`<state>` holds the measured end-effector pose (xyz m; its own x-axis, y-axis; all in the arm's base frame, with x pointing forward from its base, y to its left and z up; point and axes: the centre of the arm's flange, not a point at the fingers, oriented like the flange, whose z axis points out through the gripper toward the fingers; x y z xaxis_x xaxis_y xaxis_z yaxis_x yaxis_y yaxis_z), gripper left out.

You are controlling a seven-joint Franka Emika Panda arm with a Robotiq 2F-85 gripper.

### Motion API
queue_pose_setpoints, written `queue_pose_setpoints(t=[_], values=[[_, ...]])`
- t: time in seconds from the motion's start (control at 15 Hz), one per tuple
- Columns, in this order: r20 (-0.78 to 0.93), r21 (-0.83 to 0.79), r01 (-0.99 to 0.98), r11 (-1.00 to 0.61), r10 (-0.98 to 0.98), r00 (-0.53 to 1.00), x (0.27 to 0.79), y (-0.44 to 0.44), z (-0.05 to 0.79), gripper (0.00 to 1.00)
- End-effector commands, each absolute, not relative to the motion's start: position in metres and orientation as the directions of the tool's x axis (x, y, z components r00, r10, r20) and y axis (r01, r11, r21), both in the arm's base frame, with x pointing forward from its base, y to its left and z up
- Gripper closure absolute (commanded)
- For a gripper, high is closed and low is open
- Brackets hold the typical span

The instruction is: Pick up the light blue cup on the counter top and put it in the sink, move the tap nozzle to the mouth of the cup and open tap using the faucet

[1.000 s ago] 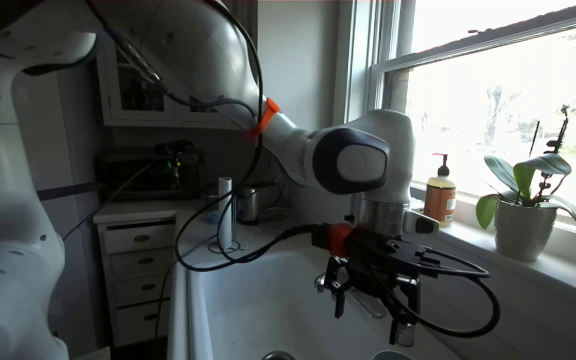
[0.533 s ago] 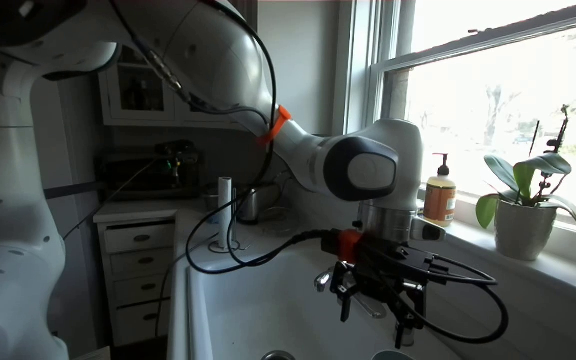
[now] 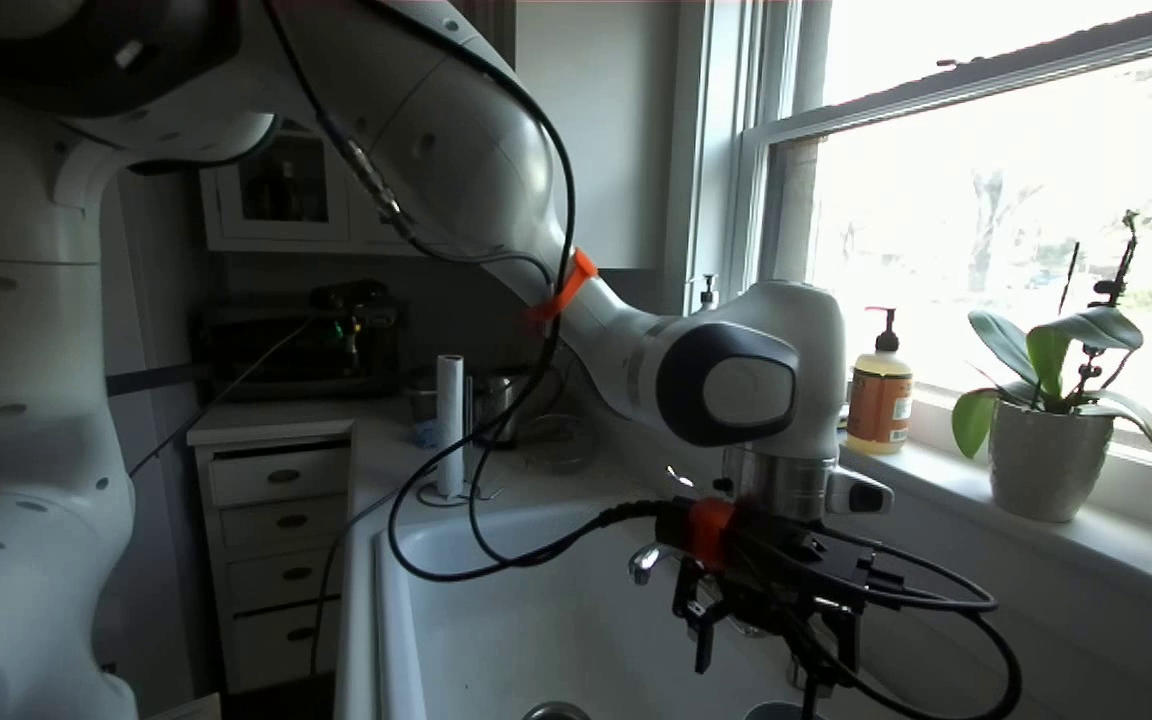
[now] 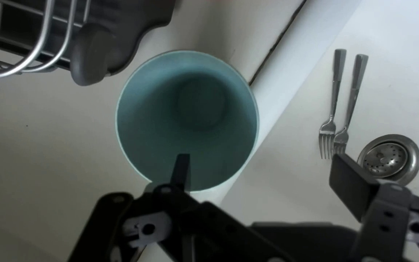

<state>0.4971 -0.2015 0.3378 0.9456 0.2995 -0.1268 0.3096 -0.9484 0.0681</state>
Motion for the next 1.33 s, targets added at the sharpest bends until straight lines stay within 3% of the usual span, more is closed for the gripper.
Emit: queue_pose_setpoints(t=[0.0,0.13,0.2,0.73,0.87,1.27], values=[[-0.140,0.039,0.311,-0.950,0.303,0.943,0.497,-0.209,0.322,0.10],[-0.149,0.036,0.307,-0.951,0.299,0.943,0.496,-0.211,0.319,0.35],[-0.152,0.027,0.311,-0.950,0.303,0.941,0.495,-0.211,0.317,0.36],[-0.140,-0.041,0.332,-0.942,0.334,0.932,0.498,-0.201,0.316,0.94],[-0.151,-0.038,0.332,-0.943,0.333,0.931,0.498,-0.200,0.318,1.00],[-0.184,0.000,0.351,-0.936,0.345,0.920,0.493,-0.196,0.346,1.00]])
